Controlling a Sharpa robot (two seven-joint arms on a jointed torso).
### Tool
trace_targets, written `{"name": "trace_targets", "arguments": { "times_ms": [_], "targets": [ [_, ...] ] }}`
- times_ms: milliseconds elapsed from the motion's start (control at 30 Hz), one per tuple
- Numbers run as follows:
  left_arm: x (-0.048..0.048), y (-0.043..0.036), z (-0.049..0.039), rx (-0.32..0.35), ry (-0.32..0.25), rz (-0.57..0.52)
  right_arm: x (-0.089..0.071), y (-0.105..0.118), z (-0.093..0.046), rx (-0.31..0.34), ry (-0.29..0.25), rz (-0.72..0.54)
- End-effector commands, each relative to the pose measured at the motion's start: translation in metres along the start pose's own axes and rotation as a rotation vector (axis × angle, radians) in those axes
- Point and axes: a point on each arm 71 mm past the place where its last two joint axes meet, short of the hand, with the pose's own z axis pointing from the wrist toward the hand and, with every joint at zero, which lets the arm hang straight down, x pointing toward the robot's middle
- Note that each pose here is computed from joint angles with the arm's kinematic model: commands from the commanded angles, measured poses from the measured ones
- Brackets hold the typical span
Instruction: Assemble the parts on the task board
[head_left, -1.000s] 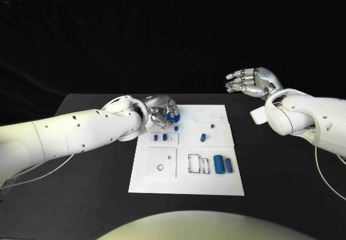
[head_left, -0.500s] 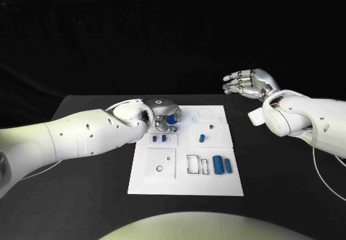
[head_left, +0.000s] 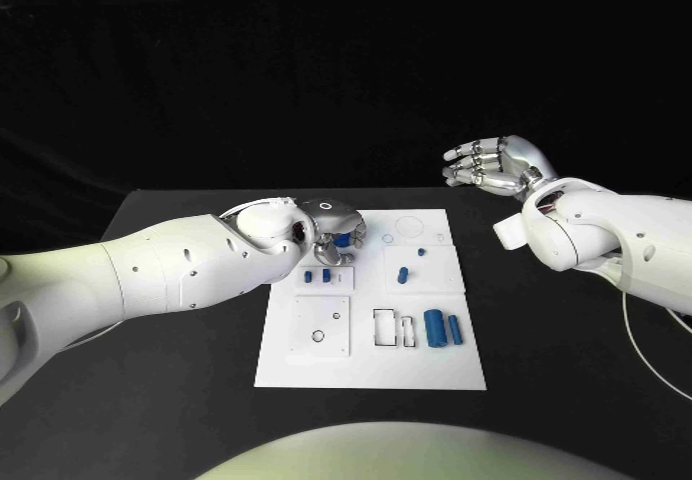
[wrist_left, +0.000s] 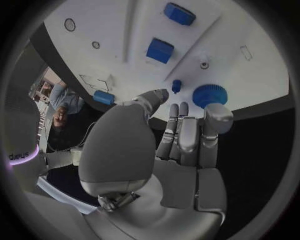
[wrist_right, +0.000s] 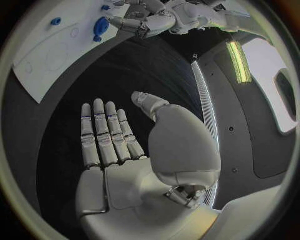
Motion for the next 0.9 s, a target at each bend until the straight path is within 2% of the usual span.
{"name": "trace_targets", "arguments": {
  "times_ms": [33,567,900],
  "targets": [
    [0.0028,-0.0008,0.0022,-0.001,0.040,0.021,0.0023,0.0016,0.0000,-0.018,0.018,-0.005],
    [0.0070,0.0017,0.0054,-0.013,0.063,0.024,0.0030,0.0020,0.0001,-0.019,0.020,-0.004],
    [0.0126,-0.0002,0.0065,-0.004,0.074,0.017,0.0035,0.0023,0.0003,-0.020,0.021,-0.003]
  ]
}}
